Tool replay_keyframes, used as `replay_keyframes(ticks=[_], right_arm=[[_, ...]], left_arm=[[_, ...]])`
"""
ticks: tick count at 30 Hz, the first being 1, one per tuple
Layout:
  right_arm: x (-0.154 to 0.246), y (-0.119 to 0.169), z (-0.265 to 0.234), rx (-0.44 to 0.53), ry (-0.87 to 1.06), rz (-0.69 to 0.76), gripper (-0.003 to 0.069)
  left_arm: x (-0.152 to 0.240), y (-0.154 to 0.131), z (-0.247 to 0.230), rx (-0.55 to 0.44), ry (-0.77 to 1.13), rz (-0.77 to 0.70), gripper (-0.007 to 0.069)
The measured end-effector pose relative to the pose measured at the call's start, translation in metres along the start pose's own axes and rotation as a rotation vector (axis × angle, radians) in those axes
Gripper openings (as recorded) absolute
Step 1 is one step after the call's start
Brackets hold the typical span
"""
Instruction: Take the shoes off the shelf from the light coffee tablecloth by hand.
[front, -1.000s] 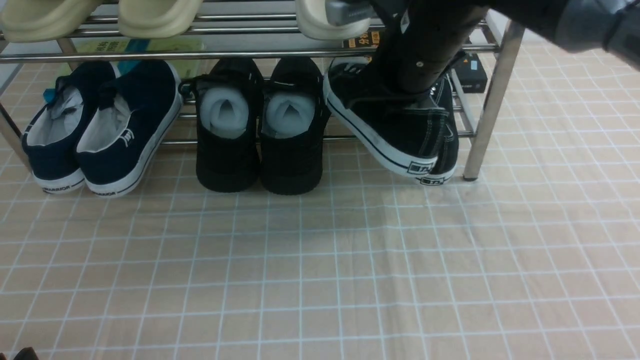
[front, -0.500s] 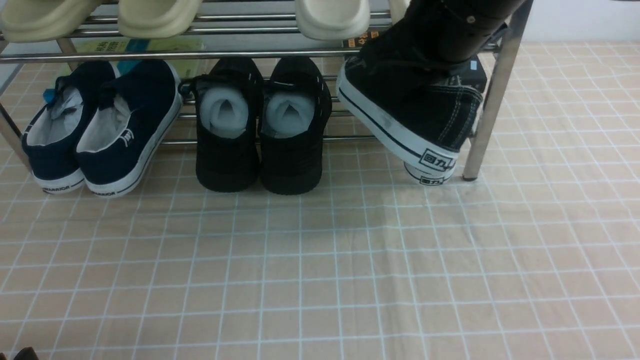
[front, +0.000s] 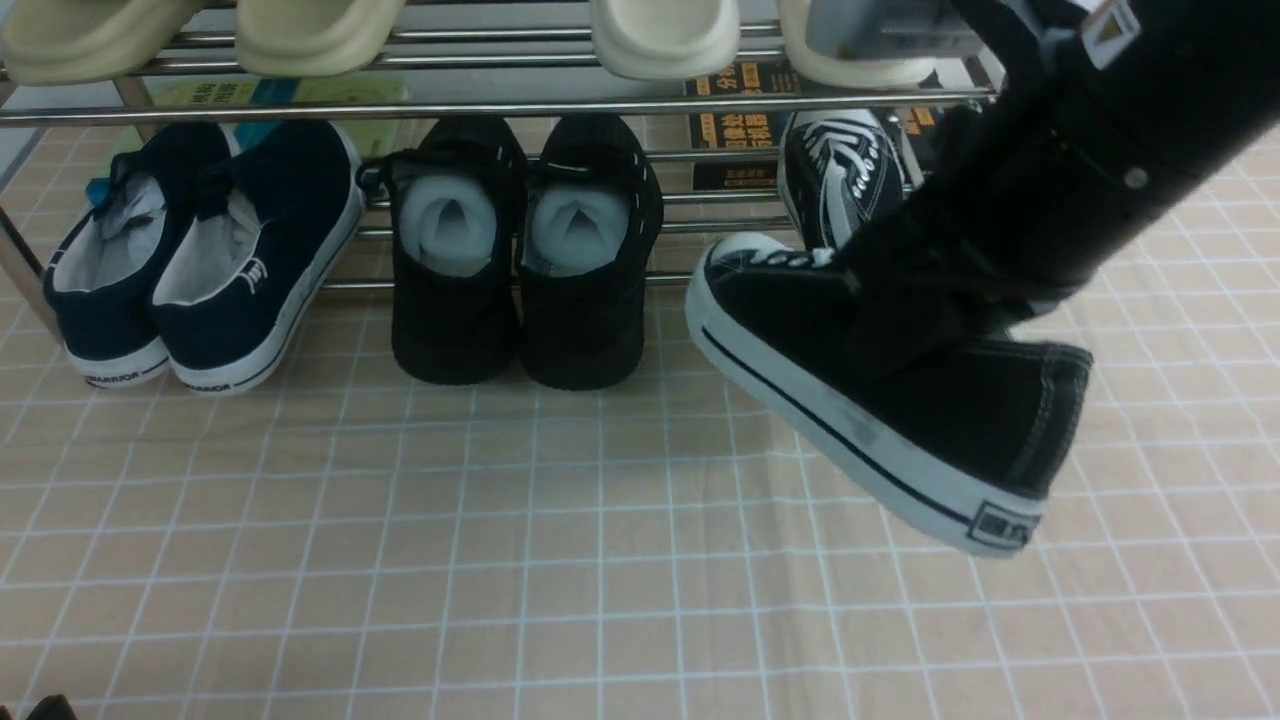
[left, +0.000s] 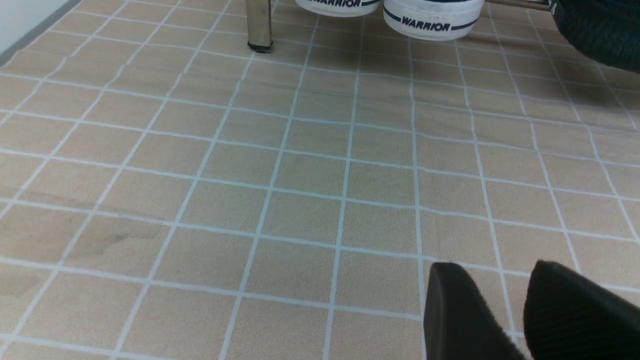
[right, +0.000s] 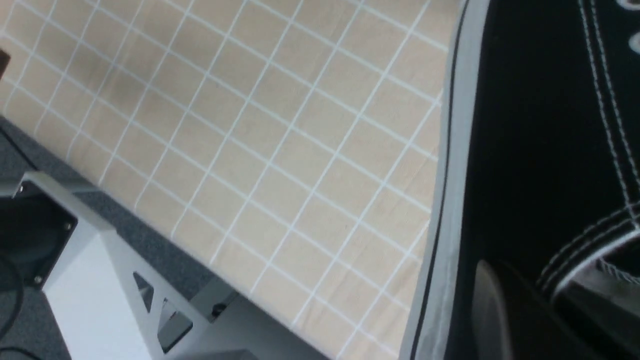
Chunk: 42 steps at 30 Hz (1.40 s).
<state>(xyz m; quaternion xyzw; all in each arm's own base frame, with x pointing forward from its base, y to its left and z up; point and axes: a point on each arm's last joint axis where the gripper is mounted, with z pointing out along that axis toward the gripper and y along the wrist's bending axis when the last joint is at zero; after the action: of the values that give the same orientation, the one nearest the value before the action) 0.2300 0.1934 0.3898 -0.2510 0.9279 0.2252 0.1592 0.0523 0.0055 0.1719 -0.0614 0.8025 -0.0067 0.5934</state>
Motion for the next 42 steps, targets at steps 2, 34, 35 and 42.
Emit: replay_keyframes(ticks=[2, 34, 35, 42], right_arm=[[0.011, 0.01, 0.0, -0.015, 0.018, -0.028, 0.0006], [0.001, 0.008, 0.134, 0.389, -0.041, 0.047, 0.0012], [0.0, 0.006, 0.138, 0.398, -0.047, 0.059, 0.0013], [-0.005, 0.0, 0.16, 0.424, -0.086, 0.13, 0.0018]], left_arm=[[0.0, 0.0, 0.0, 0.0, 0.0, 0.0, 0.0239], [0.0, 0.0, 0.0, 0.0, 0.0, 0.001, 0.0239], [0.0, 0.0, 0.0, 0.0, 0.0, 0.001, 0.0239], [0.0, 0.0, 0.0, 0.0, 0.0, 0.001, 0.0239]])
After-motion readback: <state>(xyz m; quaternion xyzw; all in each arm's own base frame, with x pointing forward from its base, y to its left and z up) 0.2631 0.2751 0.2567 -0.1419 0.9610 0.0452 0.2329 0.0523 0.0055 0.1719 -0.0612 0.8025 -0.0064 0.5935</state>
